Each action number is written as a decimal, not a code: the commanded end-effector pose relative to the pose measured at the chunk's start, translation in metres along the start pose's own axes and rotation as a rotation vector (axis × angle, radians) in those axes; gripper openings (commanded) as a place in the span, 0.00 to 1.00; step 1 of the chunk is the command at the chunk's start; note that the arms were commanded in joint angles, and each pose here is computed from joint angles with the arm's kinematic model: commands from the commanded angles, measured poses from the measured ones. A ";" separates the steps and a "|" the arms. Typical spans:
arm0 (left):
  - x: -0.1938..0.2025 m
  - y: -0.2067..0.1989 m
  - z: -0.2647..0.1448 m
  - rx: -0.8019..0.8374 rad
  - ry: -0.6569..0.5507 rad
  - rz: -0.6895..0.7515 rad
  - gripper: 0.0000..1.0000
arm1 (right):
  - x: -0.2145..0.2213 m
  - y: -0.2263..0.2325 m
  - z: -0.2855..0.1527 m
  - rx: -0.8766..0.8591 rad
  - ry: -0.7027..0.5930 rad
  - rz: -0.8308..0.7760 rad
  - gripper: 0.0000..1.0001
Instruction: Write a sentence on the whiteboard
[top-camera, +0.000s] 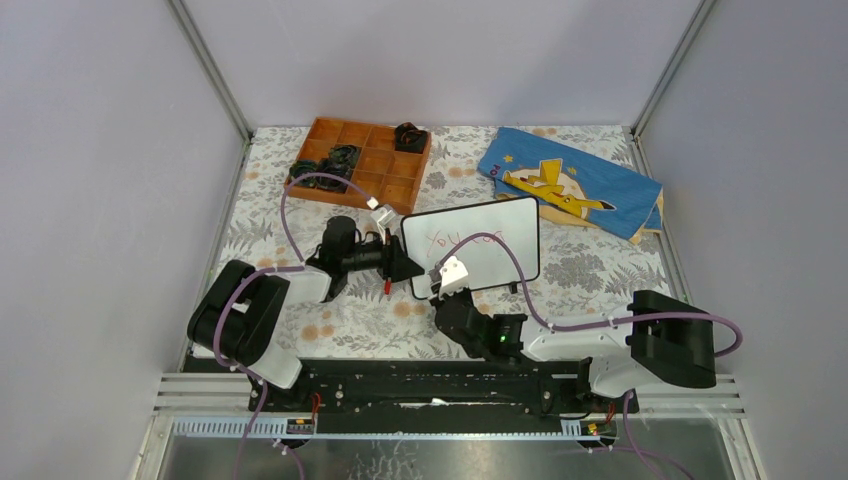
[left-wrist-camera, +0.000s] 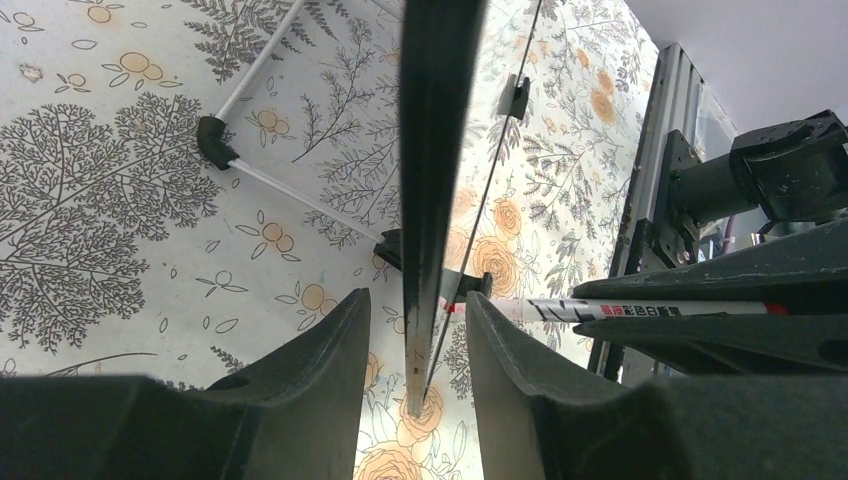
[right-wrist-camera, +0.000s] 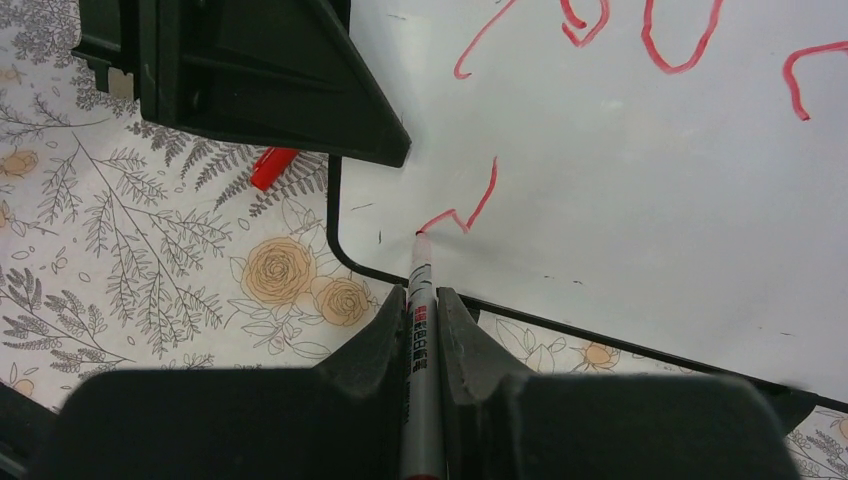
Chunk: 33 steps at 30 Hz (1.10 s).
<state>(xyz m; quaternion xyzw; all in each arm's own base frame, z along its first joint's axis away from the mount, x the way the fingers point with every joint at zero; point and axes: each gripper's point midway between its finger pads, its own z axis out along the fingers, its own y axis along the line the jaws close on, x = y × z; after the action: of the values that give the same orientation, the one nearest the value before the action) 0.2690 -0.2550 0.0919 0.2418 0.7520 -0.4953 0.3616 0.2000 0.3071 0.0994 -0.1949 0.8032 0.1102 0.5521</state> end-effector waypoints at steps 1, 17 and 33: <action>-0.014 -0.002 0.002 -0.002 -0.026 0.056 0.46 | -0.005 0.005 0.002 -0.003 0.001 0.019 0.00; -0.013 -0.003 0.003 -0.004 -0.020 0.061 0.46 | -0.009 -0.021 -0.003 0.098 -0.016 0.004 0.00; -0.010 -0.003 0.004 -0.012 -0.006 0.067 0.46 | -0.033 -0.022 0.000 0.112 -0.071 0.014 0.00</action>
<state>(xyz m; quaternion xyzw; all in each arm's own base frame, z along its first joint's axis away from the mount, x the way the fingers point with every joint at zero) 0.2666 -0.2565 0.0873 0.2477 0.7579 -0.4857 0.3583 0.2062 0.2895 0.0975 -0.1942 0.8062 0.0651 0.5550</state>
